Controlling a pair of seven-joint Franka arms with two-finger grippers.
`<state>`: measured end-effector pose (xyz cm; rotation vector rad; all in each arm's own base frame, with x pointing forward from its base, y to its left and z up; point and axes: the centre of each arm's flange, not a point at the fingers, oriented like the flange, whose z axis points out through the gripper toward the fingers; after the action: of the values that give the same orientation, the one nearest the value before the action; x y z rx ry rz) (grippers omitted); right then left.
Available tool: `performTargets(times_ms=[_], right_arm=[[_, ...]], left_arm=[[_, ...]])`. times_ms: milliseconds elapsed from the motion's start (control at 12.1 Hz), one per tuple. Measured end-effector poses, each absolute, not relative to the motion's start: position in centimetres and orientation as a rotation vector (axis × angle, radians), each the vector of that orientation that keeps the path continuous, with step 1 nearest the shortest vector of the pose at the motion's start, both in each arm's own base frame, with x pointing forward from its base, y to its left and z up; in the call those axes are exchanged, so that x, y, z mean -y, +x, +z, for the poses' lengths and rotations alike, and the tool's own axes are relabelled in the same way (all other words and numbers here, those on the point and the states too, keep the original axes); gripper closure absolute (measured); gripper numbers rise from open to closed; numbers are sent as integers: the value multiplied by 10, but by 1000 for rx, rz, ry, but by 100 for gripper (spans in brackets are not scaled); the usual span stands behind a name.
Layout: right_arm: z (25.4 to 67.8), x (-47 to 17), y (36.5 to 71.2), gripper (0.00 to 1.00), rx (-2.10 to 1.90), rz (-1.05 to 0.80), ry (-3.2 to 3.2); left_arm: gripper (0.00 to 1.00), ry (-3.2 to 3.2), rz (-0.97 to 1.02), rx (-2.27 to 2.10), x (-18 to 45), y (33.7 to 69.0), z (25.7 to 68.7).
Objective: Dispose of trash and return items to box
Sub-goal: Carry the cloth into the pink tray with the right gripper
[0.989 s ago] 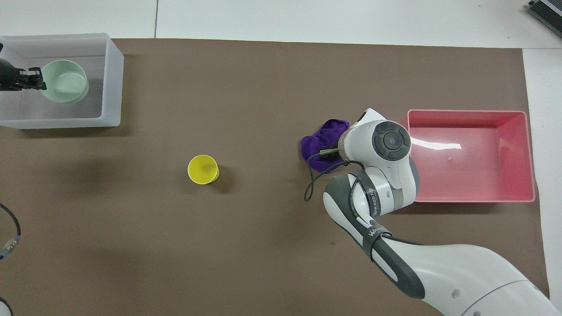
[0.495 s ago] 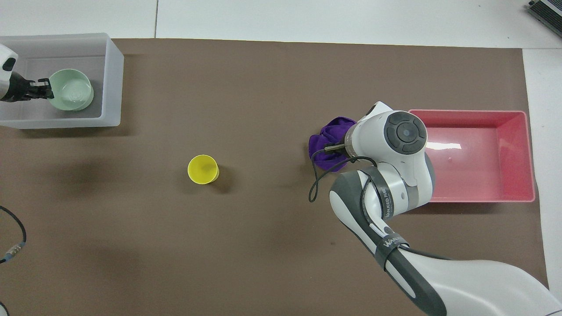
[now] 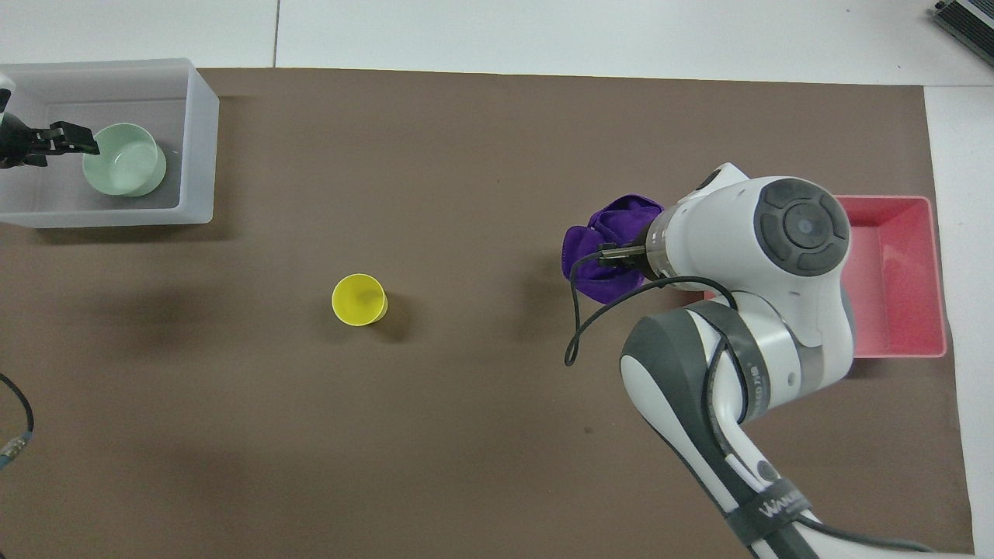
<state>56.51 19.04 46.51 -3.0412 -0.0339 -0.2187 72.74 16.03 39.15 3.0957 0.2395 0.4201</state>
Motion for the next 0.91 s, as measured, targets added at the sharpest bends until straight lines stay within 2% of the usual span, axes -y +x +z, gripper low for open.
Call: performTargets(times_ms=[82,247,495,742,907], right_arm=[[481,-178,564,85,6,-231,-3039],[507,-149,562,85,-54,-239,-3040],[536,-103,565,85,-49,-213,-3058],[538,-33,572,85,31,-207,-3081],[523,22,574,85,52,-203,-3095]], left_arm=[[0,3099,445,-204,-145,727,411],[0,3106,452,-141,-115,713,441],[0,3118,395,-44,-67,669,462],[0,3124,324,104,0,621,467],[0,3123,271,151,39,596,467]])
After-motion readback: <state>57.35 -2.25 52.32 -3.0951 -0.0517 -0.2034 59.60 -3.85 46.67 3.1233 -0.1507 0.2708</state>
